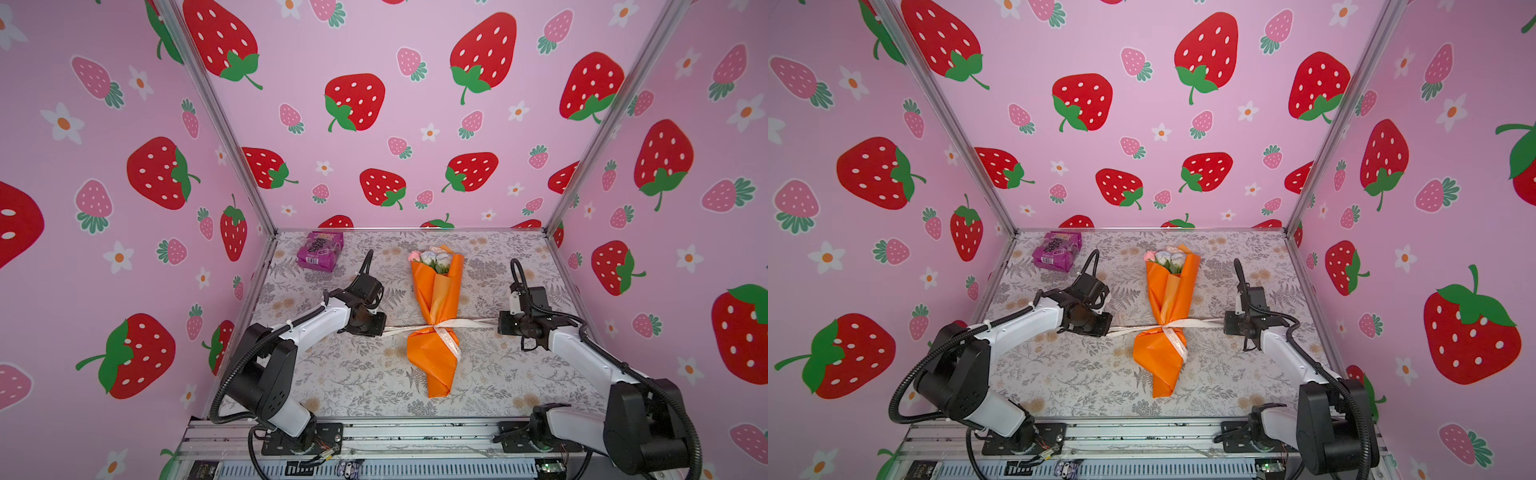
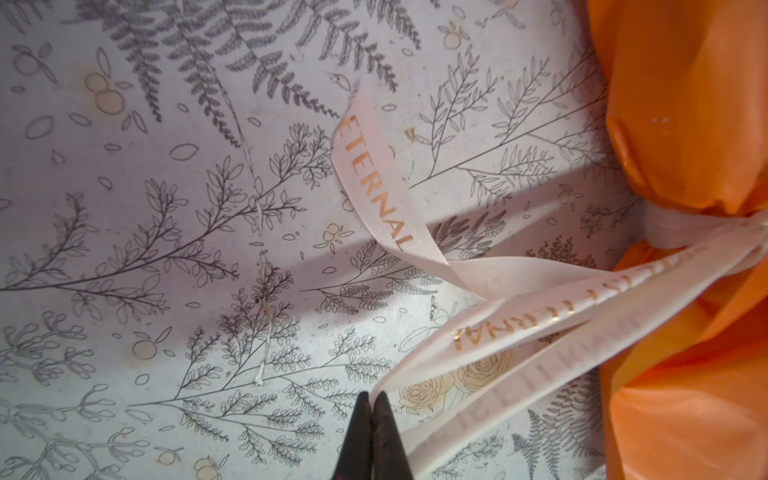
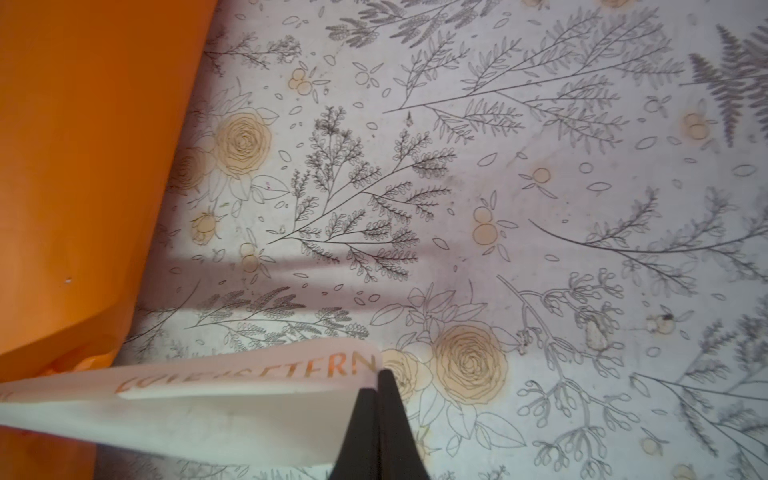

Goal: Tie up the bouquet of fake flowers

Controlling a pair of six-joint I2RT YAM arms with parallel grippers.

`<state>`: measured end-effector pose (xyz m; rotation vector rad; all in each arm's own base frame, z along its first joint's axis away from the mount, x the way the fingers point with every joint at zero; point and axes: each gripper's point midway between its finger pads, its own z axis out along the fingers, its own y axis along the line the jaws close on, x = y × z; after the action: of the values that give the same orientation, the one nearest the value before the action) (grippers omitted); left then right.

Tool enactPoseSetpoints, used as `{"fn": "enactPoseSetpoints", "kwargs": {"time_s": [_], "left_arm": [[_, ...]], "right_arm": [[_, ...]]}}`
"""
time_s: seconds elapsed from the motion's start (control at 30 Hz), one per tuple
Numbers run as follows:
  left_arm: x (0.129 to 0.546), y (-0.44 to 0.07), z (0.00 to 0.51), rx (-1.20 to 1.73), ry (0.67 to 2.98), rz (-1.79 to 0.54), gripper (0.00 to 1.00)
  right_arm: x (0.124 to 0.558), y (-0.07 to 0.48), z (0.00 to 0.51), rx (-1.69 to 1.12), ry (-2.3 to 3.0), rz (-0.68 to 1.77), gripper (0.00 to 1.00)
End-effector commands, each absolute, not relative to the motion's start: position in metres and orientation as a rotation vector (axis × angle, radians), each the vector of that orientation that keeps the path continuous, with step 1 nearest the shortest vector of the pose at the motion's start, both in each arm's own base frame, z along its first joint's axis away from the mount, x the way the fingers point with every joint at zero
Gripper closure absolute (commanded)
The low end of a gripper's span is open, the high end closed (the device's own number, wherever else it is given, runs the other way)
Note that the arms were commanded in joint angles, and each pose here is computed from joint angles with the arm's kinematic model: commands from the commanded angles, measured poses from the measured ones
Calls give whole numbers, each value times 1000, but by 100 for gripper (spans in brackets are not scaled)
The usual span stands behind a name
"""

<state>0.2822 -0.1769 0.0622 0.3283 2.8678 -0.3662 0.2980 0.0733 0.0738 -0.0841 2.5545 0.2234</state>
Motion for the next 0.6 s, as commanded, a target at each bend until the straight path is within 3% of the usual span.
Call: {"fn": "enactPoseSetpoints", "kwargs": {"time_s": [0.0,0.1,0.3,0.57], "left_arm": [[281,-153,78,324,2852,-243,77],[289,-152,107,312,2761,-253,61],[299,-154,156,277,2593,-319,55],[291,-211,143,348,2603,-682,55]], "right_arm": [[314,82,114,-135,2435,324,79],[319,73,136,-110,2399,258,67],[316,76,172,-137,2326,283,62],[300,132,158,-186,2345,748,56]]}}
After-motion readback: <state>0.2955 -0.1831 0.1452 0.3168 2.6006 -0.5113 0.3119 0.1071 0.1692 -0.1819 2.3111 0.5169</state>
